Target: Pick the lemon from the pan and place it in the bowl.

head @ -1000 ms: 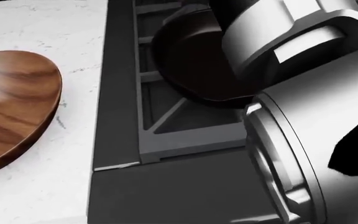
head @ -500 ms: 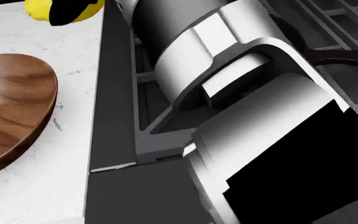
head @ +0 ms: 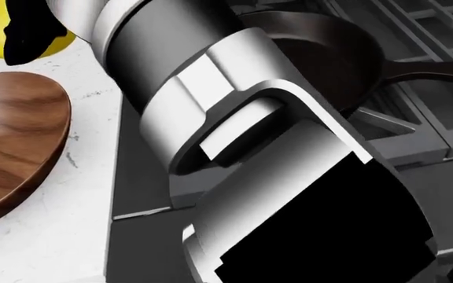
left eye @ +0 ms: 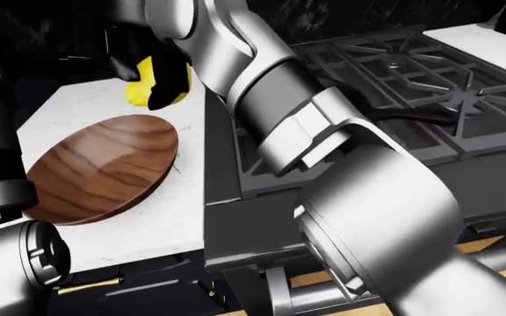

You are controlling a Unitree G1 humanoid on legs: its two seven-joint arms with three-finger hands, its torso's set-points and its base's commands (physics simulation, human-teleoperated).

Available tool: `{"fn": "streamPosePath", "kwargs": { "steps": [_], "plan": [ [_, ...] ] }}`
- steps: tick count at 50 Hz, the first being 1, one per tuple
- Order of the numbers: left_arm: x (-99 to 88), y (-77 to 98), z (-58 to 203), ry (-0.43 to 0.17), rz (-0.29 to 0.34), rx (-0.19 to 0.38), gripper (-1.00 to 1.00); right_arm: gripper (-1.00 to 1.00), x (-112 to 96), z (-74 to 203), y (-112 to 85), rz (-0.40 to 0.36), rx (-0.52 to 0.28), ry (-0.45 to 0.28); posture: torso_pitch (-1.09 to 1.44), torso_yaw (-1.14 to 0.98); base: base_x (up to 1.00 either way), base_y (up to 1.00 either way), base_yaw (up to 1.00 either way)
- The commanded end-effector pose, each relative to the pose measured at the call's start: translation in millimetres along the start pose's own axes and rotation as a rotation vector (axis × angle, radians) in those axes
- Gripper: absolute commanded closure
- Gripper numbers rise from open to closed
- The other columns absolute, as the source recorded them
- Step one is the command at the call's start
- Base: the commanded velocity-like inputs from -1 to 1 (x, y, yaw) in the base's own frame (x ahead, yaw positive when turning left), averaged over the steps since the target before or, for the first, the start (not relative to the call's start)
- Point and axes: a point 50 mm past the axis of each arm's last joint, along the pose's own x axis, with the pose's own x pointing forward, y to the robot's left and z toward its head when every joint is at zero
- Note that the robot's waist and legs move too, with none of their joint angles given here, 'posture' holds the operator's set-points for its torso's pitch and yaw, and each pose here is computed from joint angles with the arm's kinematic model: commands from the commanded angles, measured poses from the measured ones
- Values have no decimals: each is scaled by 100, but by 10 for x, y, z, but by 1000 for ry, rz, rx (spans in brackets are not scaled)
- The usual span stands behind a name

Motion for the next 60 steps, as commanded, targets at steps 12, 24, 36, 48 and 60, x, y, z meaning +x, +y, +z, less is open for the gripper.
{"fn": "streamPosePath", "kwargs": {
  "steps": [12,24,36,48,60],
  "plan": [
    [-37,215,138,-83,53,-18,-100,100,-57,332,-133,-62,-29,-96,0,0,0,0,0],
    [-6,307,28,-66,74,-20,-100,100,-21,450,-63,-56,-28,-125,0,0,0,0,0],
    [-12,376,-35,-56,89,-21,-100,100,13,595,20,-48,-13,-167,0,0,0,0,0],
    [-16,396,-24,-55,93,-23,-100,100,60,696,140,-27,2,-204,0,0,0,0,0],
    [-17,457,-79,-48,104,-24,-100,100,111,869,313,1,21,-256,0,0,0,0,0]
  ]
}}
